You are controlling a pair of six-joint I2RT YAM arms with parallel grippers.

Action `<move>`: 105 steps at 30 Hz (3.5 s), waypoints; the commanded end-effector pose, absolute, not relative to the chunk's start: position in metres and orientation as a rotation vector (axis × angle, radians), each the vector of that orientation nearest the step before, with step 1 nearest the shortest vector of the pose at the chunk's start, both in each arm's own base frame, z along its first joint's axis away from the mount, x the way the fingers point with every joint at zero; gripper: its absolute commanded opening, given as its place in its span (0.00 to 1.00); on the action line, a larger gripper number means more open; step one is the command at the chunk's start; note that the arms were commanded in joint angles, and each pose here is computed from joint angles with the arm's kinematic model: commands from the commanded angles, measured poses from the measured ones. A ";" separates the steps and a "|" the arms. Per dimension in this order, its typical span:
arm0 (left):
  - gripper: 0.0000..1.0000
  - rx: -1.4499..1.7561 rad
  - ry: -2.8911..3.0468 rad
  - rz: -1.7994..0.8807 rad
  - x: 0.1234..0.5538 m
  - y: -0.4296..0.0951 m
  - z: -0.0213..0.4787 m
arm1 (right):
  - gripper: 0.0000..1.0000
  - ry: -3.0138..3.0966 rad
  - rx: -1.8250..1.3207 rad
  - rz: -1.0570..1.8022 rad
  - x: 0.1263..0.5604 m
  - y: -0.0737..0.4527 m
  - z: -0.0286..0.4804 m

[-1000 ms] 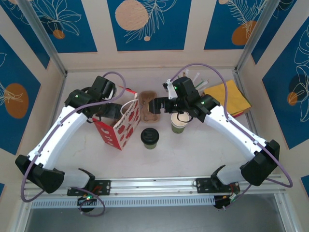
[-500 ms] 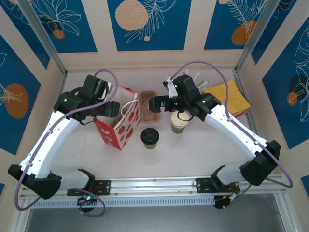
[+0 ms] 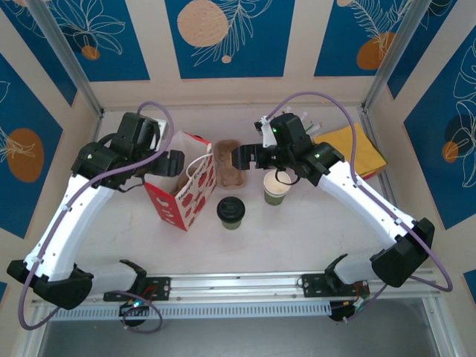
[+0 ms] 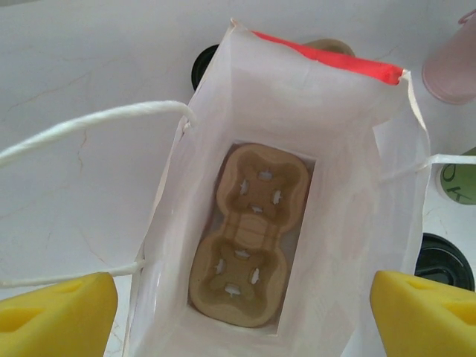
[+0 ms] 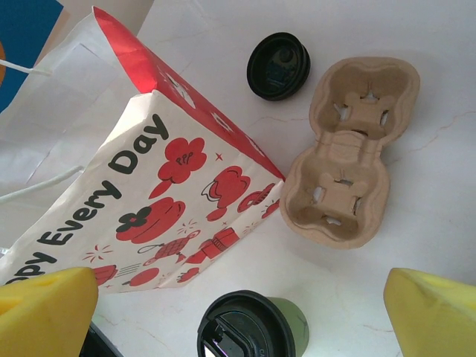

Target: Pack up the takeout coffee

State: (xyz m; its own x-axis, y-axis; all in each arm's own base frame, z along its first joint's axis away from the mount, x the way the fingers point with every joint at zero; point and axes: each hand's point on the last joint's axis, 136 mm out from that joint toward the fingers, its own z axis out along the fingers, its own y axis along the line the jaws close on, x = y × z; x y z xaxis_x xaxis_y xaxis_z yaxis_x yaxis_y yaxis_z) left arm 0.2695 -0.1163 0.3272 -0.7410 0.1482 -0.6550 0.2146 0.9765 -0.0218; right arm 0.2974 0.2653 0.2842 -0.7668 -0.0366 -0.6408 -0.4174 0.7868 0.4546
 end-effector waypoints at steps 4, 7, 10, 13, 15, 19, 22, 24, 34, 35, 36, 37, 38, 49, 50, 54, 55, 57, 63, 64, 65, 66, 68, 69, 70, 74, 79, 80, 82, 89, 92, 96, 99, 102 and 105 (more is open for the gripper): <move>0.96 0.235 2.354 -0.183 0.268 -0.120 0.350 | 0.99 2.296 -0.329 0.797 0.297 0.260 0.304; 1.00 0.227 2.353 -0.189 0.270 -0.121 0.350 | 0.99 2.299 -0.324 0.795 0.297 0.259 0.304; 1.00 0.224 2.366 -0.201 0.274 -0.125 0.349 | 0.99 2.299 -0.321 0.797 0.296 0.257 0.306; 1.00 0.223 2.385 -0.205 0.277 -0.129 0.348 | 0.99 2.310 -0.315 0.788 0.295 0.255 0.305; 1.00 0.221 2.391 -0.202 0.280 -0.130 0.348 | 0.99 2.323 -0.295 0.782 0.295 0.253 0.305; 1.00 0.216 2.375 -0.210 0.287 -0.133 0.357 | 0.99 2.360 -0.225 0.769 0.294 0.247 0.302; 1.00 0.209 2.351 -0.227 0.292 -0.137 0.366 | 0.99 2.391 -0.183 0.748 0.291 0.244 0.297; 1.00 0.189 2.337 -0.207 0.294 -0.134 0.372 | 0.99 2.407 -0.147 0.730 0.290 0.242 0.294; 0.99 0.239 2.266 -0.339 0.274 -0.144 0.402 | 0.99 2.485 -0.049 0.650 0.277 0.232 0.281; 0.98 0.250 2.260 -0.353 0.272 -0.147 0.404 | 0.99 2.486 -0.046 0.651 0.276 0.231 0.281; 0.99 0.258 2.254 -0.363 0.270 -0.149 0.406 | 0.99 2.492 -0.042 0.646 0.274 0.230 0.280; 0.99 0.267 2.252 -0.368 0.270 -0.152 0.407 | 0.99 2.495 -0.038 0.646 0.272 0.228 0.280; 0.99 0.275 2.251 -0.369 0.270 -0.155 0.408 | 0.99 2.501 -0.036 0.645 0.270 0.227 0.278; 0.99 0.331 2.261 -0.387 0.270 -0.220 0.407 | 0.99 2.491 -0.109 0.689 0.234 0.203 0.272; 0.99 0.339 2.262 -0.390 0.269 -0.229 0.405 | 0.99 2.493 -0.110 0.688 0.230 0.198 0.270; 1.00 0.381 2.294 -0.385 0.261 -0.262 0.393 | 0.99 2.481 -0.091 0.708 0.215 0.181 0.267; 1.00 0.389 2.302 -0.379 0.259 -0.270 0.389 | 0.99 2.476 -0.081 0.716 0.211 0.176 0.266; 1.00 0.397 2.320 -0.370 0.254 -0.282 0.381 | 0.99 2.470 -0.065 0.729 0.204 0.168 0.265; 1.00 0.365 2.419 -0.344 0.242 -0.306 0.349 | 0.99 2.475 -0.026 0.750 0.188 0.146 0.263; 1.00 0.356 2.442 -0.335 0.240 -0.309 0.342 | 0.99 2.476 -0.023 0.751 0.186 0.144 0.263; 1.00 0.349 2.467 -0.318 0.239 -0.311 0.334 | 0.99 2.476 -0.024 0.753 0.184 0.142 0.262; 1.00 0.341 2.485 -0.303 0.238 -0.311 0.329 | 0.99 2.476 -0.023 0.755 0.182 0.140 0.262; 1.00 0.317 2.532 -0.266 0.236 -0.312 0.315 | 0.99 2.475 -0.019 0.758 0.179 0.137 0.262; 1.00 0.313 2.553 -0.257 0.235 -0.314 0.309 | 0.99 2.474 -0.018 0.756 0.178 0.135 0.262; 1.00 0.314 2.573 -0.242 0.234 -0.316 0.301 | 0.99 2.472 -0.018 0.758 0.177 0.133 0.262; 1.00 0.302 2.642 -0.164 0.232 -0.320 0.276 | 0.99 2.476 -0.010 0.755 0.173 0.128 0.260; 1.00 0.313 2.671 -0.099 0.228 -0.327 0.263 | 0.99 2.466 0.006 0.759 0.171 0.124 0.259; 1.00 0.311 2.667 -0.089 0.228 -0.326 0.264 | 0.99 2.465 0.008 0.762 0.171 0.123 0.259; 1.00 0.303 2.649 -0.060 0.231 -0.321 0.271 | 0.99 2.461 0.012 0.769 0.171 0.123 0.259; 1.00 0.336 2.541 -0.032 0.240 -0.307 0.312 | 0.99 2.452 0.015 0.786 0.173 0.125 0.261; 1.00 0.418 2.500 -0.032 0.241 -0.309 0.322 | 0.99 2.448 0.019 0.794 0.175 0.126 0.262; 1.00 0.543 2.424 -0.056 0.240 -0.320 0.335 | 0.99 2.443 0.025 0.796 0.176 0.125 0.263; 1.00 0.643 2.383 -0.101 0.237 -0.335 0.338 | 0.99 2.446 0.037 0.787 0.176 0.124 0.261; 1.00 0.704 2.357 -0.093 0.236 -0.344 0.339 | 0.99 2.448 0.046 0.780 0.175 0.122 0.261; 1.00 0.778 2.356 -0.090 0.235 -0.351 0.333 | 0.99 2.448 0.053 0.777 0.173 0.120 0.261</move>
